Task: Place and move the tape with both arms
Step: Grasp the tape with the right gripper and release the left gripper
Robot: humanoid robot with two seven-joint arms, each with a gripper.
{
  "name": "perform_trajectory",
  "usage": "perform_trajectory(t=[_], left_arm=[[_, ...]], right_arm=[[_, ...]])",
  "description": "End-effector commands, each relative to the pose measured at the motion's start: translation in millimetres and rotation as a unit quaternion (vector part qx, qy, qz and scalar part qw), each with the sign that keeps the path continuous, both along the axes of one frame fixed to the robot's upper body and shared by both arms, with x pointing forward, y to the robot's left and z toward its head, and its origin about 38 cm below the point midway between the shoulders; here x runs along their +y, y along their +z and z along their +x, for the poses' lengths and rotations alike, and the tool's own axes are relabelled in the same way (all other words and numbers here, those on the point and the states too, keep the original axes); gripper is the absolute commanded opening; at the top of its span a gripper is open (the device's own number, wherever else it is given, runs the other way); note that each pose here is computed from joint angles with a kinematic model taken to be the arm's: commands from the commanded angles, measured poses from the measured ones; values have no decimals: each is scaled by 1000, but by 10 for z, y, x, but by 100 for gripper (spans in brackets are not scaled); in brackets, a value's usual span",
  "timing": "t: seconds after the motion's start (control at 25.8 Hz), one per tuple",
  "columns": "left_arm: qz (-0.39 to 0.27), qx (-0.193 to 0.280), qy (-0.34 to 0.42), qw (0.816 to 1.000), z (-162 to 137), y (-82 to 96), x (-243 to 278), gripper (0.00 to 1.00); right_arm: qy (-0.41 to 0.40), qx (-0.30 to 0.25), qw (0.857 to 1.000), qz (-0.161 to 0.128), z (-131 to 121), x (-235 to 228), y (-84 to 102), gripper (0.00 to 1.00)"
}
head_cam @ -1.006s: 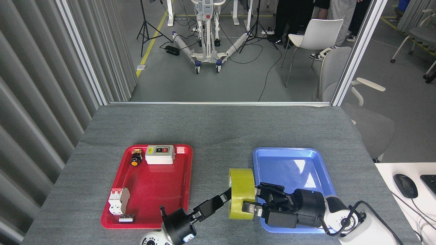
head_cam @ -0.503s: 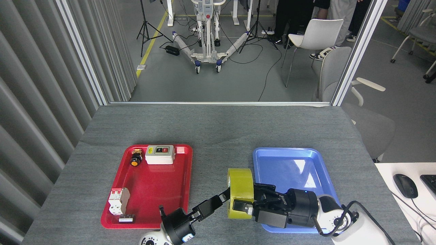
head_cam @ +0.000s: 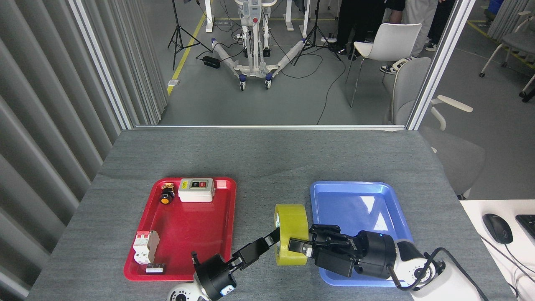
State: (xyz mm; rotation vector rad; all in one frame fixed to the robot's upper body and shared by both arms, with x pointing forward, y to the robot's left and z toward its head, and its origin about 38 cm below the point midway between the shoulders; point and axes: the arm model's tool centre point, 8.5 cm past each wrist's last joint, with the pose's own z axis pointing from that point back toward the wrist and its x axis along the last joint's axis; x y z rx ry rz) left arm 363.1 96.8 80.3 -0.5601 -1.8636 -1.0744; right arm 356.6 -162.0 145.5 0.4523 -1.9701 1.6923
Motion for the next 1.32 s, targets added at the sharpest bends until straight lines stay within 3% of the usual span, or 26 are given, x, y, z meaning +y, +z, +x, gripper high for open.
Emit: perform_trajectory(t=[0.0, 0.31, 0.35, 0.43, 0.46, 0.5, 0.54, 1.16, 1.28], left_arm=[[1, -1, 2, 1000, 3, -3, 28, 0], [1, -2, 6, 1000, 13, 8, 57, 0], [1, -2, 7, 1000, 15, 8, 61, 4], [0, -2, 8, 1000, 17, 9, 66, 22], [0, -2, 9, 1000, 22, 10, 76, 37], [-1, -1, 15, 1000, 34, 12, 105, 78], [-3, -1, 19, 1000, 39, 11, 136, 100], [4, 5, 24, 1000, 93, -50, 186, 100], [10, 8, 25, 1000, 144, -70, 216, 100]], right_arm=[[-3, 2, 1000, 2, -3, -7, -8, 43], [-4, 4, 1000, 1, -14, -17, -28, 36], [-4, 4, 1000, 1, -14, -17, -28, 36], [-4, 5, 1000, 1, -18, -18, -33, 36], [-4, 5, 1000, 1, -18, -18, -33, 36], [-4, 6, 1000, 1, -21, -18, -38, 36], [-4, 5, 1000, 1, -18, -18, -33, 36], [-4, 10, 1000, 4, -39, -3, -60, 36], [-4, 10, 1000, 6, -37, 5, -62, 27]])
